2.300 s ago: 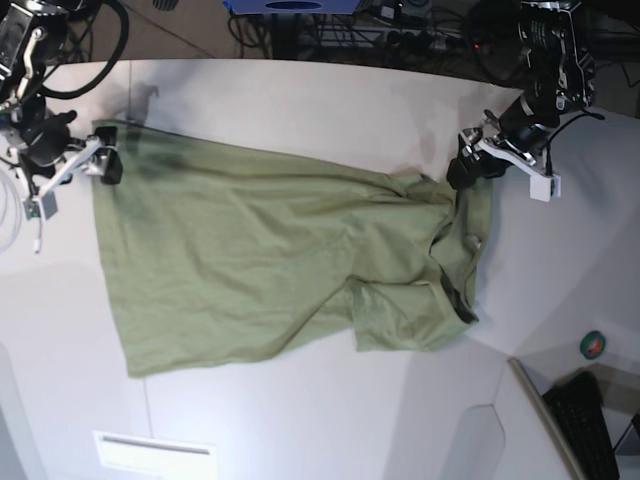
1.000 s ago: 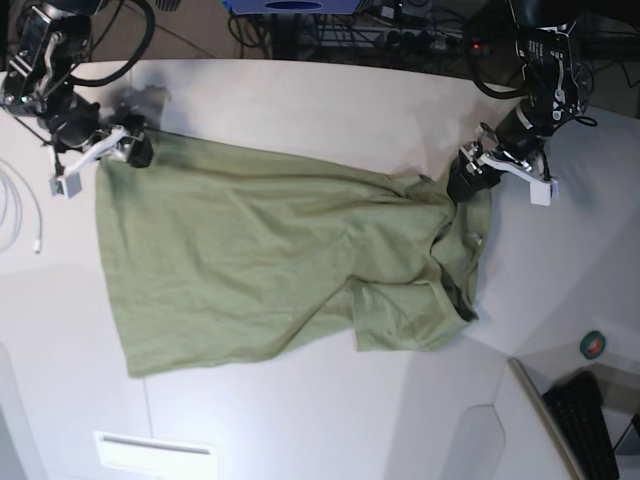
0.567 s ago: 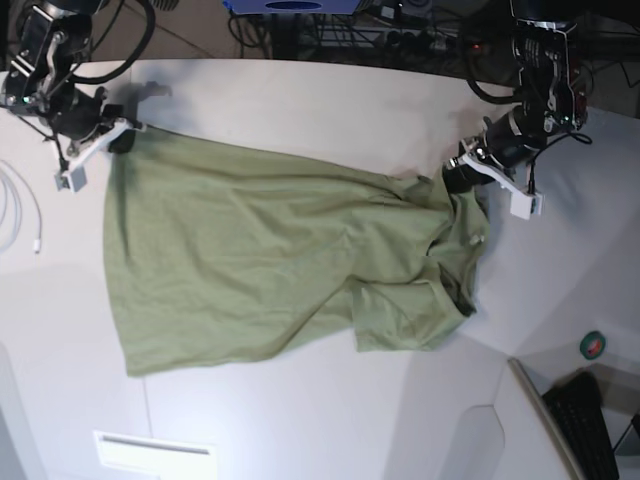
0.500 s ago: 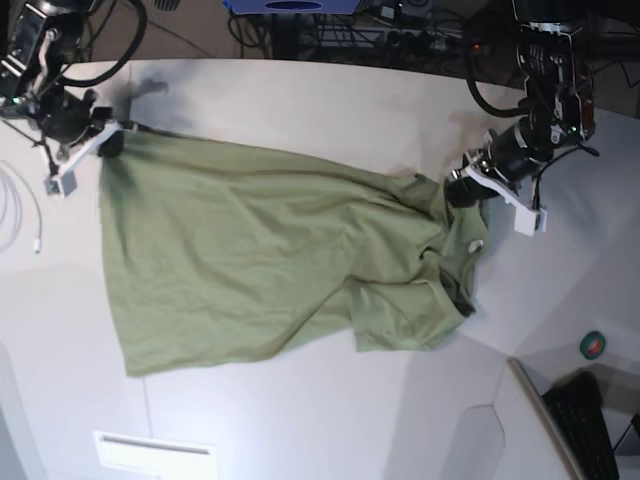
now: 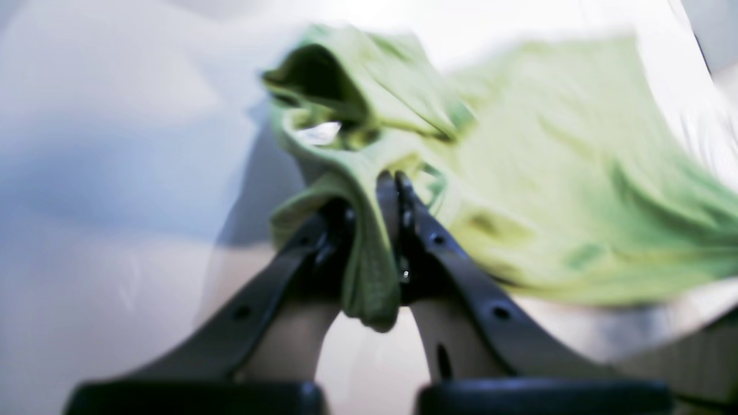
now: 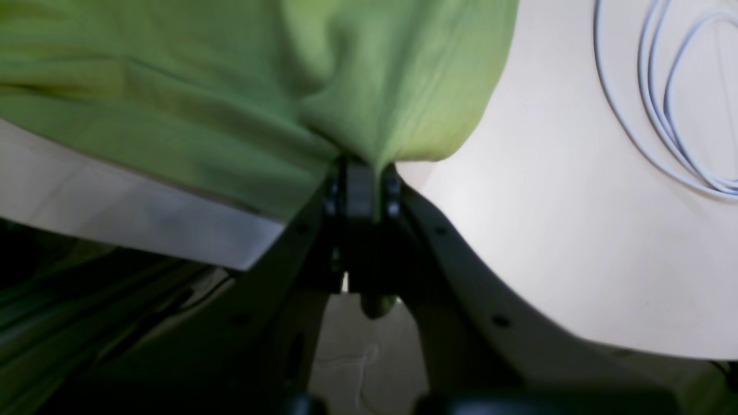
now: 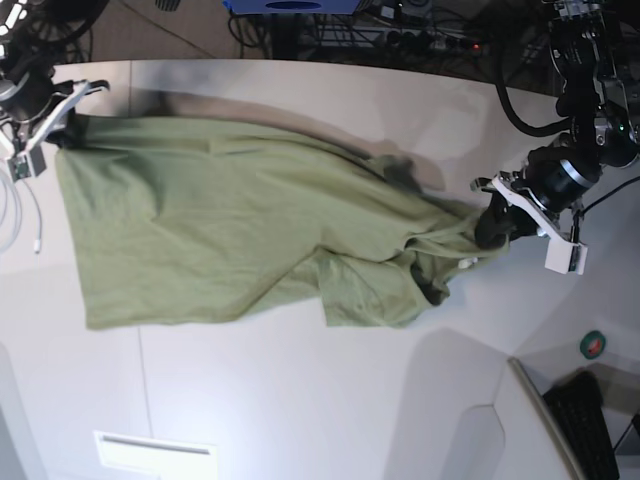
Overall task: Layout the t-shirt on the table in an organized manner, then fold the t-shirt properly
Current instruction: 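Drag the held shirt edge with the left gripper to flatten the body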
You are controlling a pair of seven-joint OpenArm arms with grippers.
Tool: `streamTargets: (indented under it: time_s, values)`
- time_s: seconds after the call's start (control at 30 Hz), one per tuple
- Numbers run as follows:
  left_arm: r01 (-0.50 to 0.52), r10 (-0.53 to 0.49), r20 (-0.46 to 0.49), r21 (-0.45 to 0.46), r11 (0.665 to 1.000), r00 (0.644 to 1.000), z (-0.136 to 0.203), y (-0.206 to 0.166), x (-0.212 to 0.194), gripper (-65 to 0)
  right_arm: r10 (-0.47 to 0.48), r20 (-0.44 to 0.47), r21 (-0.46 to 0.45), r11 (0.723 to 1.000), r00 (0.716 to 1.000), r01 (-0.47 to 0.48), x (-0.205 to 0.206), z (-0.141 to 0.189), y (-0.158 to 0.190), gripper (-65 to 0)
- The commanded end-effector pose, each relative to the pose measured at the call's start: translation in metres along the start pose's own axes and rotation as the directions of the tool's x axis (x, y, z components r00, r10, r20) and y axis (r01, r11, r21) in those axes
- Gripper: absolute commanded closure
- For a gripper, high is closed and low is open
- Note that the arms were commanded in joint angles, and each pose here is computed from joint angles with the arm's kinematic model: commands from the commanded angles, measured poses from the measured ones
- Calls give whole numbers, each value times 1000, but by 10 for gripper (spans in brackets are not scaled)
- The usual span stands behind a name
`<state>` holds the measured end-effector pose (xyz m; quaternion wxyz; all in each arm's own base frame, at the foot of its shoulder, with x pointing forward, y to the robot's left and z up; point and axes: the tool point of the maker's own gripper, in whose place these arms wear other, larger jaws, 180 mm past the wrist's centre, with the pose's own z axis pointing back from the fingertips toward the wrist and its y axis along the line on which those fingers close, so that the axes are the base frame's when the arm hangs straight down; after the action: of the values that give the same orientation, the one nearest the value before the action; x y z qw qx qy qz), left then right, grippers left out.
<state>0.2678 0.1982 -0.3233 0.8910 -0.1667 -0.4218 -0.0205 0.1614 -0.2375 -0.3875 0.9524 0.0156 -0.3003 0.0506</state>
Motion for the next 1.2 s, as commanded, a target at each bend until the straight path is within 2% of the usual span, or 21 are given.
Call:
streamTargets:
  time_s: [0.0,0.13,0.4,0.5,0.7,0.83,0.93,1.0,1.17]
  values:
    - [14,-13,63,-3,1000,998,3,0,21,0,1,37,-32,999,999,0,12,2,-12,0]
    - [-27,27,50,9,1000,998,-8,13,19,0,-56,38,-18,998,998,57,15,-18,-20,0]
    - [-229,232,-55,58,972,971,-48,59,-22,0,-134,21,40,990,991,133,21,-53,-20,0]
    - [-250,252,-87,33,968,964,-68,55,-23,0,-149,21,47,988,989,148,27,-62,-25,0]
    - [-241,239,-74,-30,970,968,-107,36,-9,0,-172,19,71,983,985,170,34,-75,-24,0]
    - [-285,280,-76,-63,956,957,-133,24,1,0,-126,19,59,990,992,125,50,-77,-29,0]
    - [-311,307,-57,-63,948,950,-145,27,10,0,-75,-14,38,996,997,76,59,-87,-31,0]
    - [-335,333,-39,-76,939,942,-154,21,14,0,-72,-21,28,997,997,73,65,-93,-35,0]
    - [-330,325,-70,-83,940,943,-170,11,7,0,-63,-41,21,998,997,64,67,-100,-36,0]
